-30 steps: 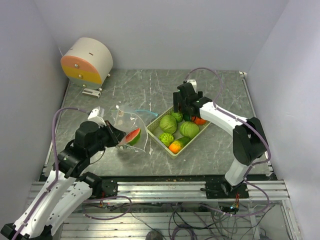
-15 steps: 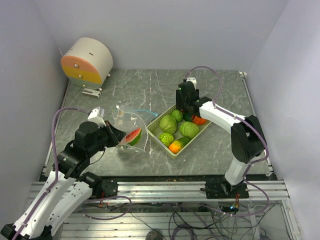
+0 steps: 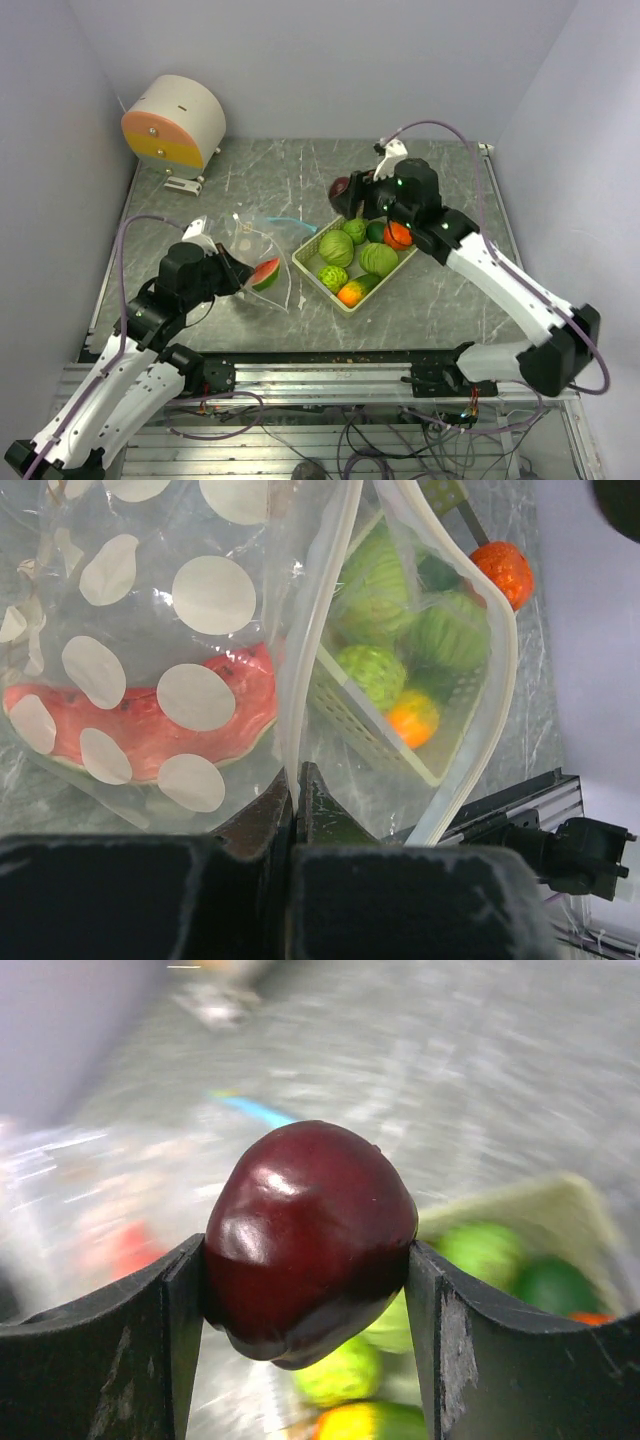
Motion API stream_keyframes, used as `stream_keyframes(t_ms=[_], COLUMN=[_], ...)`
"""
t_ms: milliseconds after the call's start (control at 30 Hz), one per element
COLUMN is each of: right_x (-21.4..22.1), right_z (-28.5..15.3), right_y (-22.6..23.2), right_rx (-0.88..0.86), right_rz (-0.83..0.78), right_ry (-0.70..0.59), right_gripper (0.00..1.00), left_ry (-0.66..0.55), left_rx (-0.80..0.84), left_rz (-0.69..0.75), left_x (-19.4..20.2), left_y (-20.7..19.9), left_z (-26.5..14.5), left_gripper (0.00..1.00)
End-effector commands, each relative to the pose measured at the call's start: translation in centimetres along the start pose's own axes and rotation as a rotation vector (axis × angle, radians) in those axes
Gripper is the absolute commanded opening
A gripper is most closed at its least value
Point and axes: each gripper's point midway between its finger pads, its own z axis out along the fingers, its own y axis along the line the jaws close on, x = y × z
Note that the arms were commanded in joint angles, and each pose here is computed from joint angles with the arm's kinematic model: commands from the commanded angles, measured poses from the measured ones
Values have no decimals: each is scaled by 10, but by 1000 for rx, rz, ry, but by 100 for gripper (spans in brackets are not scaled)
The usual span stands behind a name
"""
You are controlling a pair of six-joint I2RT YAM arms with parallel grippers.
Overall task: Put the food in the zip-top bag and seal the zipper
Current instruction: Pick up the fake fruit from the bin, then place the fake fruit in the zipper food storage bag.
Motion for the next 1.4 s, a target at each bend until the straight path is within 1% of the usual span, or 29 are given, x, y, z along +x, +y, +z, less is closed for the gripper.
stream_keyframes(t_ms=[0, 67, 167, 233, 333, 467, 533, 600, 633, 667, 800, 833, 867, 900, 1067, 1167, 1233, 1300, 1367], right_x=[5, 12, 25, 33, 47, 57, 59, 60, 58, 55, 50, 50, 49, 49, 47, 33, 19, 10, 11], right_z=[-74, -105, -125, -125, -112, -91, -76, -50, -38, -25, -10, -9, -9, -10, -20, -36, -48, -58, -60], right_y=[141, 182, 215, 225, 231, 235, 236, 225, 219, 210, 201, 199, 198, 198, 197, 186, 166, 138, 95], right_rx=[-641, -823, -973, -1007, -1014, -994, -949, -806, -729, -644, -517, -501, -490, -490, -491, -456, -373, -247, -39], right_rz=[-129, -179, -206, -206, -189, -158, -158, -152, -152, -154, -163, -164, -163, -164, -167, -155, -131, -99, -71], right_ry=[-12, -18, 1, 16, 55, 78, 88, 100, 97, 85, 66, 61, 57, 54, 58, 15, -36, -69, -69], right_gripper=[30, 31, 31, 31, 31, 31, 31, 31, 33, 38, 74, 87, 98, 100, 100, 100, 100, 100, 100], left_ry=[-28, -29, -32, -36, -43, -60, -70, -75, -72, -73, -68, -68, -67, -66, -60, -56, -59, -61, -60], left_rx=[33, 39, 47, 58, 67, 77, 89, 99, 101, 104, 109, 111, 112, 116, 129, 117, 101, 94, 98], left_rz=[-9, -11, -14, -16, -14, -15, -17, -17, -17, -18, -26, -30, -34, -36, -51, -51, -49, -47, -46], left_x=[-8, -10, -13, -17, -21, -27, -31, -33, -32, -32, -29, -28, -27, -27, -22, -20, -20, -19, -18], left_y=[-8, -10, -14, -19, -24, -29, -33, -36, -36, -37, -36, -36, -36, -36, -35, -32, -28, -26, -26], left_z=[6, 6, 5, 2, -5, -16, -22, -27, -29, -31, -35, -35, -35, -35, -31, -28, -27, -26, -26], left_gripper=[7, 7, 7, 7, 7, 7, 7, 7, 7, 7, 7, 7, 7, 7, 7, 7, 7, 7, 7])
